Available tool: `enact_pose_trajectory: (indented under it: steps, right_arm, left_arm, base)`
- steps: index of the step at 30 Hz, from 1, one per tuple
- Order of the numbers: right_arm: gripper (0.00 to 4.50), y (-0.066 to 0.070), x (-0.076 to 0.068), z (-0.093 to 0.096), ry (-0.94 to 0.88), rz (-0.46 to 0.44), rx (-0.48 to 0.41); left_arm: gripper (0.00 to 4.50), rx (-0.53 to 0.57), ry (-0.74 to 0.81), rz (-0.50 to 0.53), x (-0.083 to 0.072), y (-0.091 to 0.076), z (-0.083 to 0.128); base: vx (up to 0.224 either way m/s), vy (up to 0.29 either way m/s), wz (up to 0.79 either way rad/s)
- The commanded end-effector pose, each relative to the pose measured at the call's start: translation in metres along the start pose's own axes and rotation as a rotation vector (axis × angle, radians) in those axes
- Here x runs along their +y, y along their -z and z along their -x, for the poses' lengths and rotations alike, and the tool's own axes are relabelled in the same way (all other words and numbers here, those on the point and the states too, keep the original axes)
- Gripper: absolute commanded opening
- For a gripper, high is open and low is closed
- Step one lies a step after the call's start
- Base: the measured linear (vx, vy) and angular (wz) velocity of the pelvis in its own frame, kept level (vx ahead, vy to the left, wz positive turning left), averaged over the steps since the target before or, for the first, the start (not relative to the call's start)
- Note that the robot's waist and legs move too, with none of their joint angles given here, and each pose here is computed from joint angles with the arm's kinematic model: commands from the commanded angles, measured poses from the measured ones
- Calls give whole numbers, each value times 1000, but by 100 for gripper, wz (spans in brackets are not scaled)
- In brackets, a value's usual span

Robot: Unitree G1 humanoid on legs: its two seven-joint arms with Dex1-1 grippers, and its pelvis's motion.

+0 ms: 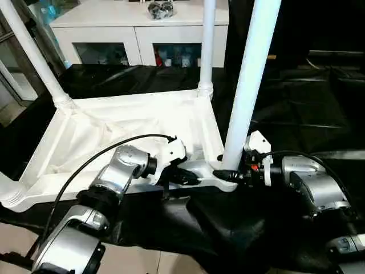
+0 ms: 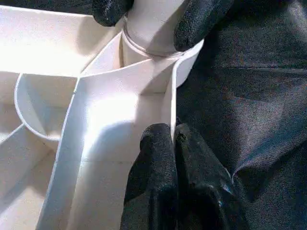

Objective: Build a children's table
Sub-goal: Rotate leg to tighten

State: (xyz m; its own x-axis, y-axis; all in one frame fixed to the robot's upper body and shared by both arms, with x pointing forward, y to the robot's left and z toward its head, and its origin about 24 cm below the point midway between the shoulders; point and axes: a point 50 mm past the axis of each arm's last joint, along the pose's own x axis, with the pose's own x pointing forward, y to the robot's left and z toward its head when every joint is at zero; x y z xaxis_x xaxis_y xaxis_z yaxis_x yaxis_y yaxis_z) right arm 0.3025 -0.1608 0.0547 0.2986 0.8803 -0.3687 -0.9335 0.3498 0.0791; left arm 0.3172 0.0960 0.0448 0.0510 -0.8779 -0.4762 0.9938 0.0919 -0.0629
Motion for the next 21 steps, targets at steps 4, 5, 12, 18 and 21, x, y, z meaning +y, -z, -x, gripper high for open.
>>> enact_pose_trajectory:
  steps: [4, 5, 12, 18, 21]
  right_arm:
    - [210, 22, 5, -40, 133, -92, 33]
    - [206, 23, -4, -43, 261, -112, 24]
    - [195, 26, -17, -59, 556, -252, 0]
    - [230, 20, -20, -75, 670, -325, -38]
    - [268, 15, -18, -78, 616, -348, -86]
  left_arm:
    - [0, -39, -152, 30, 7, -14, -24]
    - [0, -48, -223, 49, 12, -17, -29]
    - [0, -73, -385, 152, 16, -28, -51]
    - [0, -96, -381, 136, 11, -39, -67]
    - [0, -87, -342, 95, 7, -39, -68]
  base:
    - [0, 0, 0]
    - [0, 0, 0]
    - [0, 0, 0]
    - [0, 0, 0]
    - [0, 0, 0]
